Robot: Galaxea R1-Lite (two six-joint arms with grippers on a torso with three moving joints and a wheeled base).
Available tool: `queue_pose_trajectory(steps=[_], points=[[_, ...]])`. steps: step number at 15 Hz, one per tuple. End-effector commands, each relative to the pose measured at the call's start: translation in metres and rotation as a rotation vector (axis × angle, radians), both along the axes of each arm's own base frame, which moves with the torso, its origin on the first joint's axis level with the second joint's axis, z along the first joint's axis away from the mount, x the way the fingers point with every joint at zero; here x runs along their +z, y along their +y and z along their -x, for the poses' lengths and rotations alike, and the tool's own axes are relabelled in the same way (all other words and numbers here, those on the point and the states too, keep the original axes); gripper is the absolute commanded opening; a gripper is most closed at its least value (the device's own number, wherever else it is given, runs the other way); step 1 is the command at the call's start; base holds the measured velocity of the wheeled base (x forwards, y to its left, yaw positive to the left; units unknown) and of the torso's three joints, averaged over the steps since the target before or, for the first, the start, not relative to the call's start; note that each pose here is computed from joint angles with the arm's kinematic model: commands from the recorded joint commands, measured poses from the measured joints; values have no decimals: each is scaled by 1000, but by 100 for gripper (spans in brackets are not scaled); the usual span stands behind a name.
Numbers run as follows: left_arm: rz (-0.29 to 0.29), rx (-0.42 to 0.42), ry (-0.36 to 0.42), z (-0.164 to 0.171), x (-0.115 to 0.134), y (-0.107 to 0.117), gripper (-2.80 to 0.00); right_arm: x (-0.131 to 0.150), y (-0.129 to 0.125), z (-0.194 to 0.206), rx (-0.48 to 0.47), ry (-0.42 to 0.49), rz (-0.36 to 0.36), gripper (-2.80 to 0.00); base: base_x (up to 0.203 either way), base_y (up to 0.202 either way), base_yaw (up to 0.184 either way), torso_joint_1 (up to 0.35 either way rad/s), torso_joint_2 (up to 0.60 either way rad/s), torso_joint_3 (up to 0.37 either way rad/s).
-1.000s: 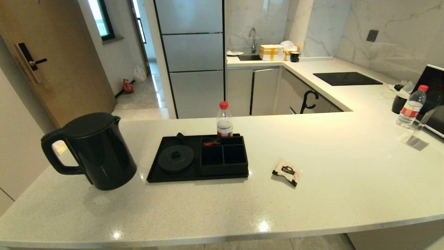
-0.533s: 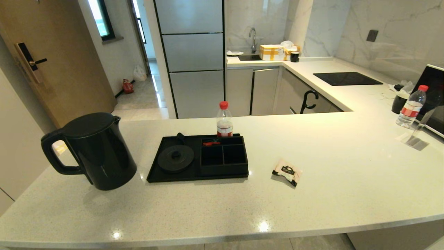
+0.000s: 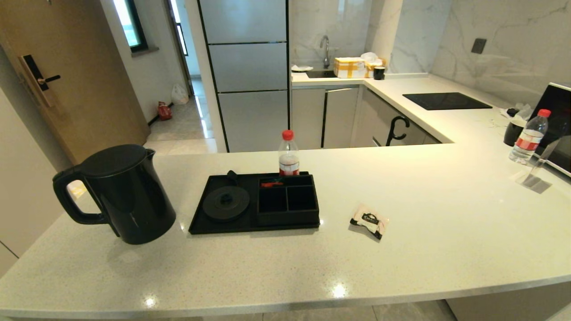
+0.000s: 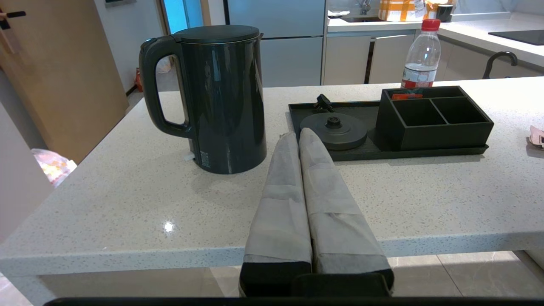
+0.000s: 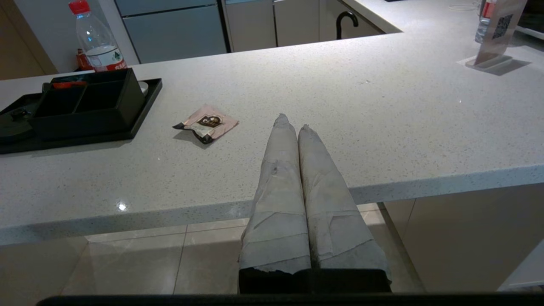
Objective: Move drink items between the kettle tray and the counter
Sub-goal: Return the tea bag to its original position
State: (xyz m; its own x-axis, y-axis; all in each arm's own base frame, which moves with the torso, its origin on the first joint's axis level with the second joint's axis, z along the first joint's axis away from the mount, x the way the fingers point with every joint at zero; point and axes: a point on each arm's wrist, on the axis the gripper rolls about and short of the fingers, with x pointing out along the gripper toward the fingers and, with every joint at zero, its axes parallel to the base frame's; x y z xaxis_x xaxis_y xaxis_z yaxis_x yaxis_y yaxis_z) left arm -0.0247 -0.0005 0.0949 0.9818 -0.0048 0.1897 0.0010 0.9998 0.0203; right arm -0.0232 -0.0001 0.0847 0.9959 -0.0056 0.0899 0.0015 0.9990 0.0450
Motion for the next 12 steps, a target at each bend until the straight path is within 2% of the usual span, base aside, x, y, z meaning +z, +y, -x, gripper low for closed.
queue_pose_trajectory(steps=[1, 12], points=[[0, 0, 39, -4, -11, 0, -280, -9, 0, -3, -1, 33, 0, -280, 0, 0, 0, 0, 0, 0], [0, 0, 39, -4, -11, 0, -280, -6, 0, -2, 0, 23, 16, -280, 0, 0, 0, 0, 0, 0]])
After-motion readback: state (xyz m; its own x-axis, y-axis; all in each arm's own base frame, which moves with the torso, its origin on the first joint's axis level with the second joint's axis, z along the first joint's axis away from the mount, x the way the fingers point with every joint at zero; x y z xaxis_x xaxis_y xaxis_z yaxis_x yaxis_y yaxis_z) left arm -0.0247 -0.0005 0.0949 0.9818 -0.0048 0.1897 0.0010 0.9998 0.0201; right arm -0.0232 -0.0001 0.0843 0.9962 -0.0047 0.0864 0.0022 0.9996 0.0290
